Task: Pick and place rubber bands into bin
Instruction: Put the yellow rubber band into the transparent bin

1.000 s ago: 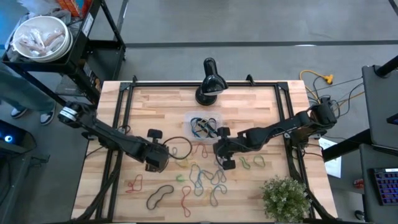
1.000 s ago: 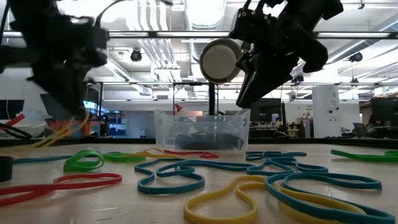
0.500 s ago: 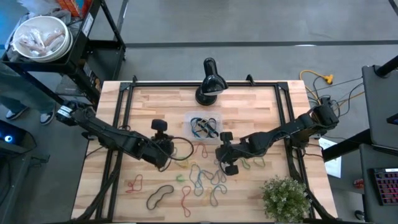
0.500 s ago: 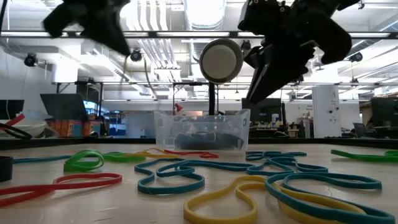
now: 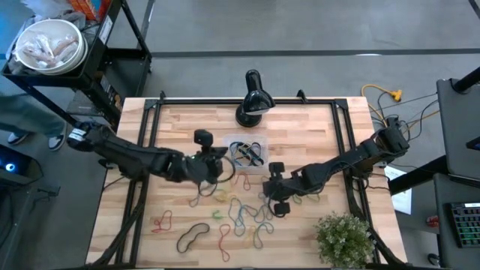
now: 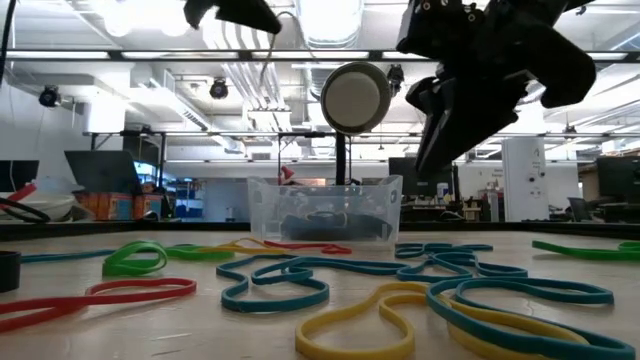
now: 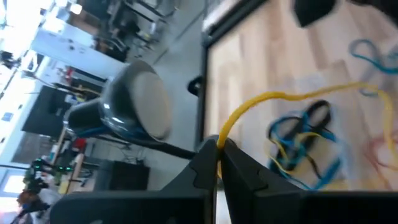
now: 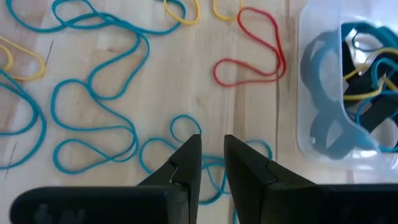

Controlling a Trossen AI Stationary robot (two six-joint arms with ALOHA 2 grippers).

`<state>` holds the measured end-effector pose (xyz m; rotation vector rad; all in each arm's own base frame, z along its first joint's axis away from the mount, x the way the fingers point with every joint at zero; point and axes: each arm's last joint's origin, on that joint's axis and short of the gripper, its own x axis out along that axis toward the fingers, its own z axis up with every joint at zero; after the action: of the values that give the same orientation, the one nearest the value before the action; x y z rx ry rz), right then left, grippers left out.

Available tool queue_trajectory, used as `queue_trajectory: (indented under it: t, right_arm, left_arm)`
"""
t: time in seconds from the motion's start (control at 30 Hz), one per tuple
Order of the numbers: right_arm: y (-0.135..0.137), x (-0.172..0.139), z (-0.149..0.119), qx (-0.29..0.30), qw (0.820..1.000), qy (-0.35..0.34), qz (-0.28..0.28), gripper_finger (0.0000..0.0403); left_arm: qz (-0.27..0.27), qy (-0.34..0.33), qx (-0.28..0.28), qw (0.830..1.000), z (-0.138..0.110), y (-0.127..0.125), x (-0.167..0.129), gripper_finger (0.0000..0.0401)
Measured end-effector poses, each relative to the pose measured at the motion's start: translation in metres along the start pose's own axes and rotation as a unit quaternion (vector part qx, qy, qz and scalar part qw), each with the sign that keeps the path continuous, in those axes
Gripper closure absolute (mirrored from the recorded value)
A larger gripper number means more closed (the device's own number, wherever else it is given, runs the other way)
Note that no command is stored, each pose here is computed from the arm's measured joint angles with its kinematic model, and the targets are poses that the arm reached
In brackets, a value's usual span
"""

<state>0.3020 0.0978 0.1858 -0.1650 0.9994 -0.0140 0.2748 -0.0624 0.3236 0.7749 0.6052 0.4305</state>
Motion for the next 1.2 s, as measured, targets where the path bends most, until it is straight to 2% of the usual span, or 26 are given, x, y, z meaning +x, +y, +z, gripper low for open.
queue_trajectory:
  t: [0.2, 0.4, 0.67, 0.97, 1.2]
  right_arm:
    - [0.0, 0.0, -0.002, 0.006, 1.0, 0.011, -0.002, 0.034]
    - [-0.001, 0.0, -0.002, 0.006, 1.0, 0.012, -0.002, 0.0342]
    - [-0.001, 0.0, -0.004, 0.004, 1.0, 0.016, -0.003, 0.0343]
    - [-0.001, 0.001, -0.004, 0.003, 1.0, 0.017, -0.004, 0.0344]
    - [-0.001, 0.001, -0.006, 0.003, 1.0, 0.019, -0.005, 0.0345]
  left_arm:
    - [0.009, -0.023, -0.029, 0.999, -0.001, 0.016, 0.018, 0.0401]
    - [0.005, -0.036, -0.063, 0.997, -0.016, 0.02, 0.044, 0.0401]
    - [-0.015, -0.021, -0.066, 0.998, -0.031, 0.007, 0.075, 0.0401]
    - [-0.048, 0.02, -0.039, 0.998, -0.043, -0.024, 0.115, 0.0401]
    - [-0.062, 0.031, -0.027, 0.997, -0.044, -0.037, 0.128, 0.0401]
